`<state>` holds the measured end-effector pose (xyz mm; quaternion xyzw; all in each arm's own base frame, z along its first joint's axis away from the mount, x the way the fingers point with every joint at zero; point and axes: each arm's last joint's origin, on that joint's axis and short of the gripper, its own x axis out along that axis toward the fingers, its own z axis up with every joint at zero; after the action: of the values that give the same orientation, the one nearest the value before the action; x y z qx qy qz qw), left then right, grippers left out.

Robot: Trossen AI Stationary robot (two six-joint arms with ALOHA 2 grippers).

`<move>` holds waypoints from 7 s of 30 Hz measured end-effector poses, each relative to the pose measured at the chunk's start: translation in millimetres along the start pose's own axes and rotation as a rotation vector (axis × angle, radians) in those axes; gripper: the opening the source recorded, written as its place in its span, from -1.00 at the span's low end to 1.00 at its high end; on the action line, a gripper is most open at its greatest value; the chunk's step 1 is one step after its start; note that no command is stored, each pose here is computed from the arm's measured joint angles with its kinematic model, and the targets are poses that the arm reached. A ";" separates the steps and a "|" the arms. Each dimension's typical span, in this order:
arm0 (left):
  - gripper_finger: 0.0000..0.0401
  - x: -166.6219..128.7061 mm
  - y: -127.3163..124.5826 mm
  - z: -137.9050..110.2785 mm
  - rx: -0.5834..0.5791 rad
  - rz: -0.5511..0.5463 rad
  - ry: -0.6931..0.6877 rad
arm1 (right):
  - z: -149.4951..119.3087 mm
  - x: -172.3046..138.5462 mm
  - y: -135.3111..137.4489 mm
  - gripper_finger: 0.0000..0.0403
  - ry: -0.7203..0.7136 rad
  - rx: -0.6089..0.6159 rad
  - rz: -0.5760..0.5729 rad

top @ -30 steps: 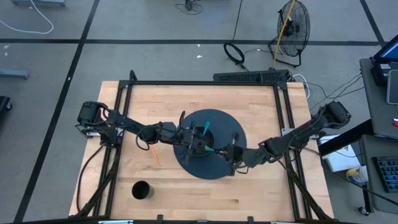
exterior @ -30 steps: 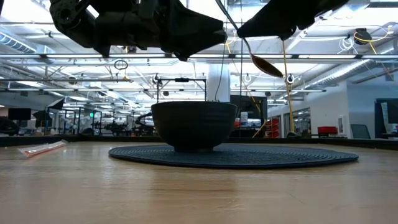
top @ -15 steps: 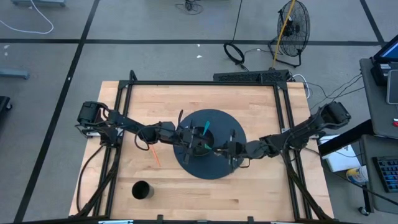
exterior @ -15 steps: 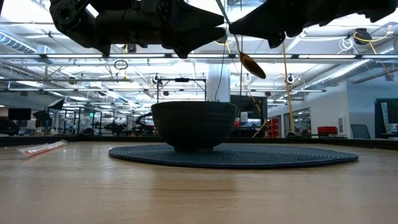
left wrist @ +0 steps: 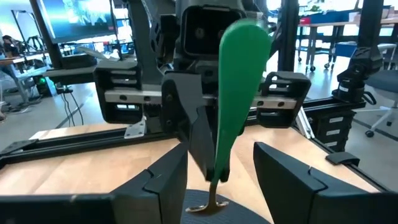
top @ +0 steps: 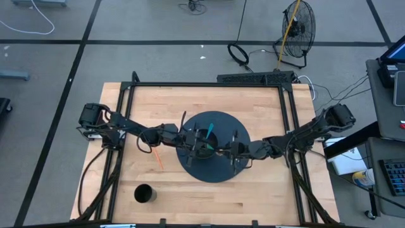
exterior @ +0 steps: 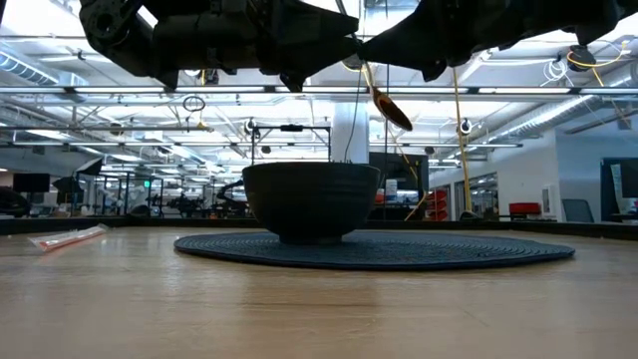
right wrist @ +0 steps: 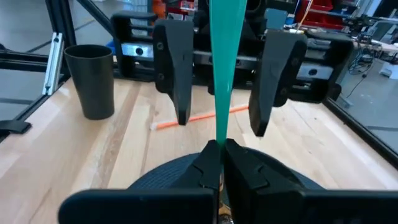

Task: Pick & Place Utensil
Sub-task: Put the gold spoon into the black bowl on the blue table placemat, then put the black cup to the right side of the black cup on the blue table placemat

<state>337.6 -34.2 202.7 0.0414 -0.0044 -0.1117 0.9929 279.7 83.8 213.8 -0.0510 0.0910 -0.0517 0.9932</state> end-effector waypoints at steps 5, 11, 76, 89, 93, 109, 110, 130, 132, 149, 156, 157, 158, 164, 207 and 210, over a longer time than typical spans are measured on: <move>-0.07 0.0 0.1 0.0 0.001 0.003 0.000 | 1.7 0.6 -1.5 -1.00 -0.016 -0.002 -0.003; -0.07 0.0 0.2 0.3 0.001 0.005 -0.003 | 1.6 2.5 -4.9 -1.00 -0.016 0.010 0.024; -0.86 -21.7 17.4 13.4 -0.078 0.167 0.196 | 6.9 -34.6 -18.0 -0.18 0.198 0.099 -0.027; -0.83 -37.0 49.9 6.4 -0.387 0.169 0.281 | 24.7 -68.1 -16.0 -0.23 0.167 0.082 0.026; -0.90 -38.9 55.9 7.6 -0.465 0.109 0.262 | 25.4 -74.6 -19.8 -0.23 0.179 0.053 -0.025; -0.91 -34.7 59.7 -18.7 -0.510 0.176 0.371 | 23.0 -78.9 -23.4 -0.25 0.214 0.003 -0.053; -0.91 -34.2 59.7 -21.2 -0.513 0.176 0.379 | 23.0 -78.9 -23.4 -0.25 0.214 0.003 -0.053; -0.76 -36.0 61.5 -25.5 -0.543 0.274 0.410 | 22.9 -78.9 -23.4 -0.29 0.214 0.010 -0.054; -0.76 -36.4 61.4 -26.4 -0.545 0.278 0.419 | 22.9 -78.9 -23.4 -0.29 0.214 0.010 -0.054; -0.55 -36.9 63.5 -26.3 -0.539 0.360 0.407 | -9.7 -78.8 -23.0 -0.32 0.203 0.036 -0.055; -0.46 -37.1 64.2 -26.5 -0.535 0.379 0.406 | -9.5 -78.8 -23.0 -0.33 0.199 0.038 -0.055; -0.45 -37.0 64.1 -26.4 -0.534 0.379 0.405 | -9.5 -78.8 -23.0 -0.33 0.200 0.038 -0.055; -0.44 -37.0 64.2 -26.5 -0.532 0.381 0.406 | -9.5 -78.8 -23.0 -0.33 0.199 0.038 -0.055; -0.41 -36.7 64.6 -25.4 -0.476 0.372 0.403 | -9.5 -78.8 -23.0 -0.34 0.199 0.038 -0.055; -0.41 -185.0 -84.3 103.6 -0.128 -0.059 0.439 | -7.4 -69.3 -12.8 -0.35 0.152 0.053 0.117; -0.41 -185.4 -94.4 98.8 -0.177 -0.098 0.491 | -9.3 -68.0 -12.0 -0.35 0.161 0.038 0.118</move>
<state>134.2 -92.7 293.4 -0.0196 0.2486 -0.1463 0.9573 210.3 78.7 218.0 -0.0226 0.1724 0.0011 0.9848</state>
